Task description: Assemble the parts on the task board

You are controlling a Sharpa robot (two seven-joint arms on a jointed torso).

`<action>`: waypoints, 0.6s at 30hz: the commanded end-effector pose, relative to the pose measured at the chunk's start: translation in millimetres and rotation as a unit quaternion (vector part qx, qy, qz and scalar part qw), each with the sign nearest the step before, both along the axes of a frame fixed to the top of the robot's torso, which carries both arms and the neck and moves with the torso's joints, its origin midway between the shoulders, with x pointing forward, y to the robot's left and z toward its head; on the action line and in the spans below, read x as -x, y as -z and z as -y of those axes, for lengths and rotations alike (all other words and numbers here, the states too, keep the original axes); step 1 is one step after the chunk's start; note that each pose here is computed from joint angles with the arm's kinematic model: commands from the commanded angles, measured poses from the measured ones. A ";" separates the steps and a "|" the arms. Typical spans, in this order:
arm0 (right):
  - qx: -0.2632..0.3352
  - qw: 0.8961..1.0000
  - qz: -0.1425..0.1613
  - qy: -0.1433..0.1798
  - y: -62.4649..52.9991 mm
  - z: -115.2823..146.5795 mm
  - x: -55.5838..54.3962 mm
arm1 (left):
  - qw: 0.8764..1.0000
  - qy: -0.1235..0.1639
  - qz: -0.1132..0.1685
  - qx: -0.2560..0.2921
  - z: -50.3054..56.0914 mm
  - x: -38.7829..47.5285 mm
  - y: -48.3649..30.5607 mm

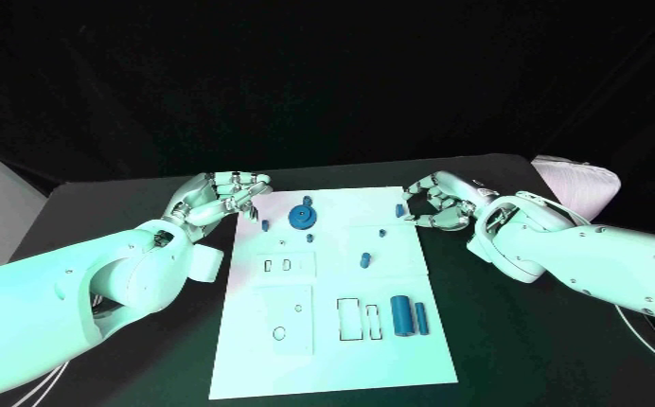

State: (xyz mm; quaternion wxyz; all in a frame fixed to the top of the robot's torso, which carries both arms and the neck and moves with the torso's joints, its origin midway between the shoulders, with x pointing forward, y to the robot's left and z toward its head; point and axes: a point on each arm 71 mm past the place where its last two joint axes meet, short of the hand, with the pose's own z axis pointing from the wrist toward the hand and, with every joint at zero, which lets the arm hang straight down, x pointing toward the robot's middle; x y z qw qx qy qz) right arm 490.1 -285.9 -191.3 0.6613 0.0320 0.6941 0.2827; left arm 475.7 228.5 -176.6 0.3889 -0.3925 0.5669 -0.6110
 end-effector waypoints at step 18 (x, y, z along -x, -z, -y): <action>0.000 1.000 0.002 0.023 15.1 -8.9 -11.3 | 1.000 0.009 0.001 0.007 1.1 0.6 -1.0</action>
